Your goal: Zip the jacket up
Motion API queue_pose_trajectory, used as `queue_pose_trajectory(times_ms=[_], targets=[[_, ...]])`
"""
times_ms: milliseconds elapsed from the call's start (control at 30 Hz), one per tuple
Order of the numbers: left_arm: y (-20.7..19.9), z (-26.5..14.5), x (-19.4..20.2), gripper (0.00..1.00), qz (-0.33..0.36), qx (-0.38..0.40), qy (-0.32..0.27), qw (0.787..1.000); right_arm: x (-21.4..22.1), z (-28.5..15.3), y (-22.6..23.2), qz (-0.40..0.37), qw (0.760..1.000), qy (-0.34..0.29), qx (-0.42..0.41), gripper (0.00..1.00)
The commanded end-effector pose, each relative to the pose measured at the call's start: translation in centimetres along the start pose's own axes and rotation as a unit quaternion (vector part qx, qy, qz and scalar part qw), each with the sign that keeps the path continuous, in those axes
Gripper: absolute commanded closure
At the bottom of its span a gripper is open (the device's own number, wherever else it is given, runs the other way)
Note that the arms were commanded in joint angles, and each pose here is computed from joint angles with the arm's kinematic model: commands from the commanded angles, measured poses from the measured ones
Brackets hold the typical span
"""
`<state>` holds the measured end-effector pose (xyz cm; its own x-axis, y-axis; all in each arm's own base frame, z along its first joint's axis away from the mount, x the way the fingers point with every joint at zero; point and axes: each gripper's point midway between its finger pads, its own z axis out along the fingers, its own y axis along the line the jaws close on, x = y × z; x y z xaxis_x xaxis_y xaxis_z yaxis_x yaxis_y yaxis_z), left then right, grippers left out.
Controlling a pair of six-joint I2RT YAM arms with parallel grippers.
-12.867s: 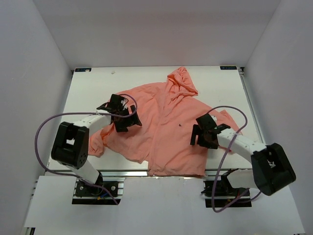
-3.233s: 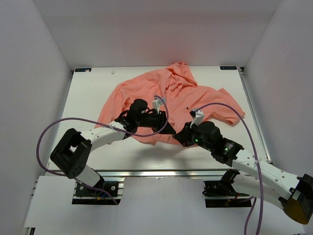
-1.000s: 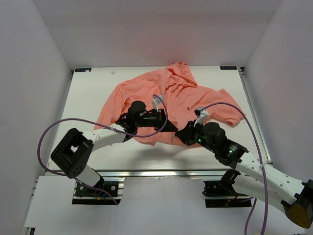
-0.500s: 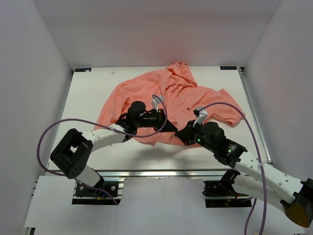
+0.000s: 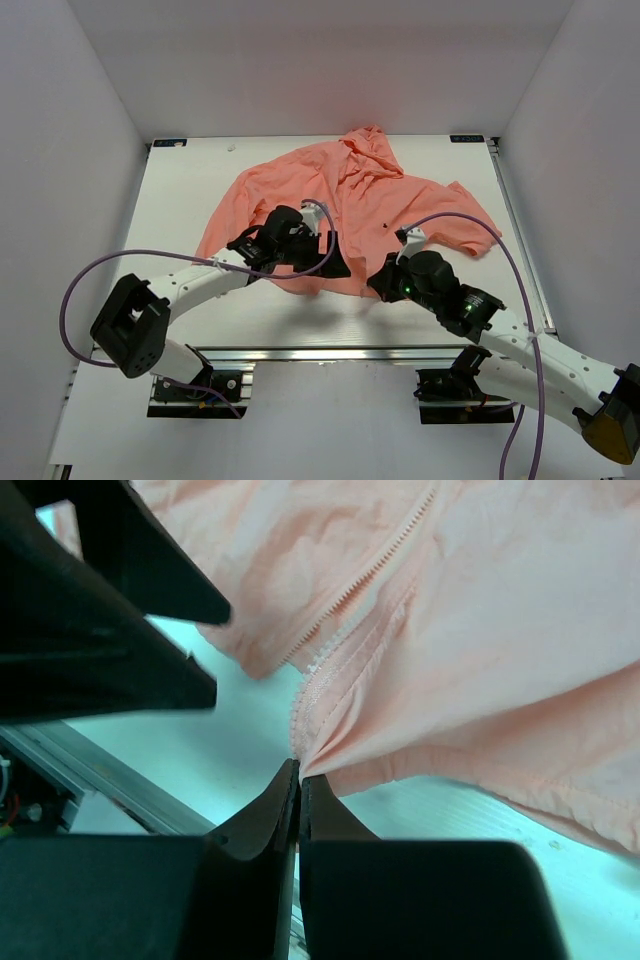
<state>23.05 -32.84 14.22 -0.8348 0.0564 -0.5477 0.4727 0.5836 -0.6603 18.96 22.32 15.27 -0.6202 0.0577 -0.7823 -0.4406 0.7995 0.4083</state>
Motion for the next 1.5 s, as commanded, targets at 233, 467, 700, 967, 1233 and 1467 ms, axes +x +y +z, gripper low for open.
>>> queue_pose_trajectory(times_ms=[233,467,700,967,1233,1467], targets=[[8.3,-1.5,1.6,0.12,0.064,-0.223,0.087,0.969,-0.6,-0.2,-0.6,-0.014,1.0,0.004,0.02,1.0],[9.6,-0.5,3.8,0.21,0.054,-0.222,0.125,0.965,-0.8,-0.1,-0.7,-0.018,1.0,0.004,0.024,1.0],[10.9,-0.2,4.0,0.34,0.04,-0.253,0.123,0.959,-0.8,0.0,-1.0,-0.017,0.999,0.004,0.031,1.0],[12.1,0.4,5.2,0.37,0.04,-0.294,0.138,0.945,-0.7,0.0,-1.2,-0.012,0.999,0.002,0.034,1.0],[12.2,1.5,5.1,0.46,0.046,-0.307,0.134,0.941,-0.4,0.0,-1.3,-0.01,0.999,0.006,0.034,1.0],[13.1,1.8,5.4,0.92,0.047,-0.33,0.147,0.931,0.0,0.0,-1.4,-0.009,0.999,0.01,0.034,1.0]])
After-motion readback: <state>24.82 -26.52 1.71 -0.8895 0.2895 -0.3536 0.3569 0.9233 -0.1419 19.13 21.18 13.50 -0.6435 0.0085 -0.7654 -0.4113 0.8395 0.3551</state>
